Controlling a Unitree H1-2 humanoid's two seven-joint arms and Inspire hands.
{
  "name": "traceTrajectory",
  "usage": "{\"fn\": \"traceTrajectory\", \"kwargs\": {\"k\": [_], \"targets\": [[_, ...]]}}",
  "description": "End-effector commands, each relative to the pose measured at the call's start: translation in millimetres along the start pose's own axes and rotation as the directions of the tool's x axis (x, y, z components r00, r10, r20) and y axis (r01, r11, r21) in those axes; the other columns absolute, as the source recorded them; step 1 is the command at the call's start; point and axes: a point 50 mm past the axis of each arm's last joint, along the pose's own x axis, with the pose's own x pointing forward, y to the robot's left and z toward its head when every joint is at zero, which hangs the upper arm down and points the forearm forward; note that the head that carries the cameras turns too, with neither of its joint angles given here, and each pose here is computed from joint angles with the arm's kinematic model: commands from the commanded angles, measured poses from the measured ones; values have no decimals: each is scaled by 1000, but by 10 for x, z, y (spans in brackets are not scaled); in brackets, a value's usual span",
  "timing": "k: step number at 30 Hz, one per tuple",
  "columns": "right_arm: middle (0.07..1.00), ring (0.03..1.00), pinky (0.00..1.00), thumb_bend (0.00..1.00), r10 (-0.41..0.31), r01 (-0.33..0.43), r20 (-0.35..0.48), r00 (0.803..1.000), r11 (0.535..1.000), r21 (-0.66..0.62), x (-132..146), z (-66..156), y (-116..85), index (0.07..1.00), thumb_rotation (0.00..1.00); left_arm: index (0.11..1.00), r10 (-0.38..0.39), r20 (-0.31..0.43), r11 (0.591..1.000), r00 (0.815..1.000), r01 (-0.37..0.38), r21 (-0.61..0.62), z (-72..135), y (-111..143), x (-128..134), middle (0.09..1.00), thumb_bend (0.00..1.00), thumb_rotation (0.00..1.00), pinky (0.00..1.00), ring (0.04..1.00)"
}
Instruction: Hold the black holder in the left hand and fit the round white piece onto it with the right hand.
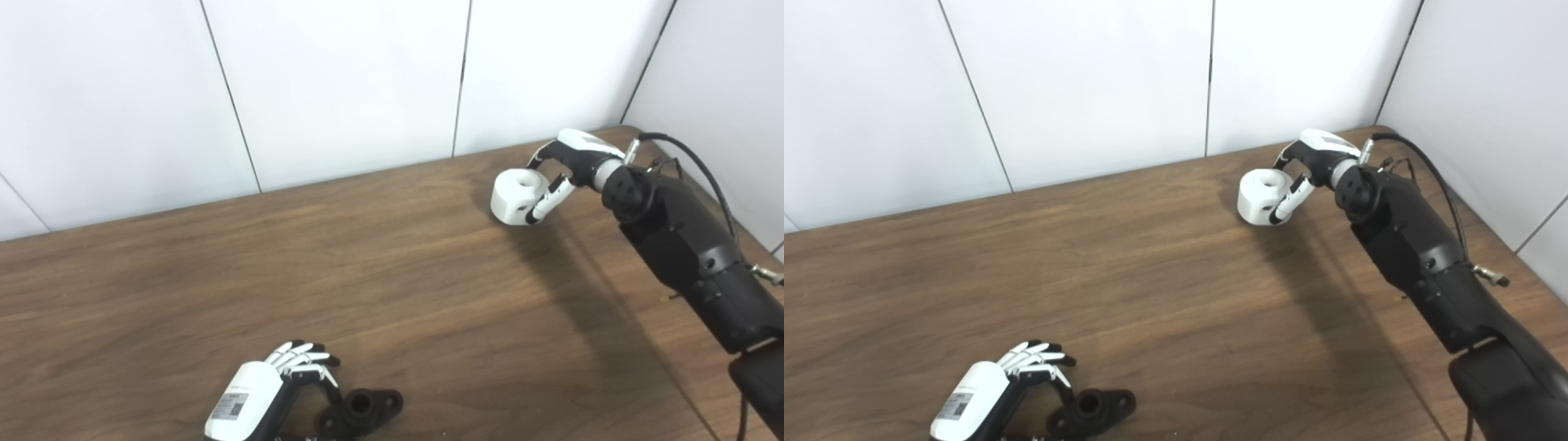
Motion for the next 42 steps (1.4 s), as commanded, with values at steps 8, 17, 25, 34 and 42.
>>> {"fn": "traceTrajectory", "kwargs": {"k": [8,17,25,34,42], "targets": [[811,932,984,559,-178,180,79,981,984,-18,-49,5,-308,500,142,485,-97,-88,995,991,99,16,-134,-86,-141,769,520,45,886,847],[798,921,1000,523,-240,248,126,963,967,-60,-48,-5,-262,487,132,485,-96,-86,995,992,98,17,-126,-88,-132,767,520,45,882,845],[785,913,1000,523,-234,243,122,965,967,-71,-51,-20,-281,487,134,485,-95,-88,995,992,96,11,-132,-107,-99,769,520,45,893,850],[806,928,1000,524,-169,188,151,974,974,-125,-304,78,-380,487,137,485,-98,-84,995,992,100,18,-88,-137,-36,770,520,45,892,850],[802,918,1000,524,-196,225,244,950,969,-100,-820,227,-476,486,143,486,-119,-91,993,989,119,-5,-18,-220,57,788,520,47,915,870]]}}
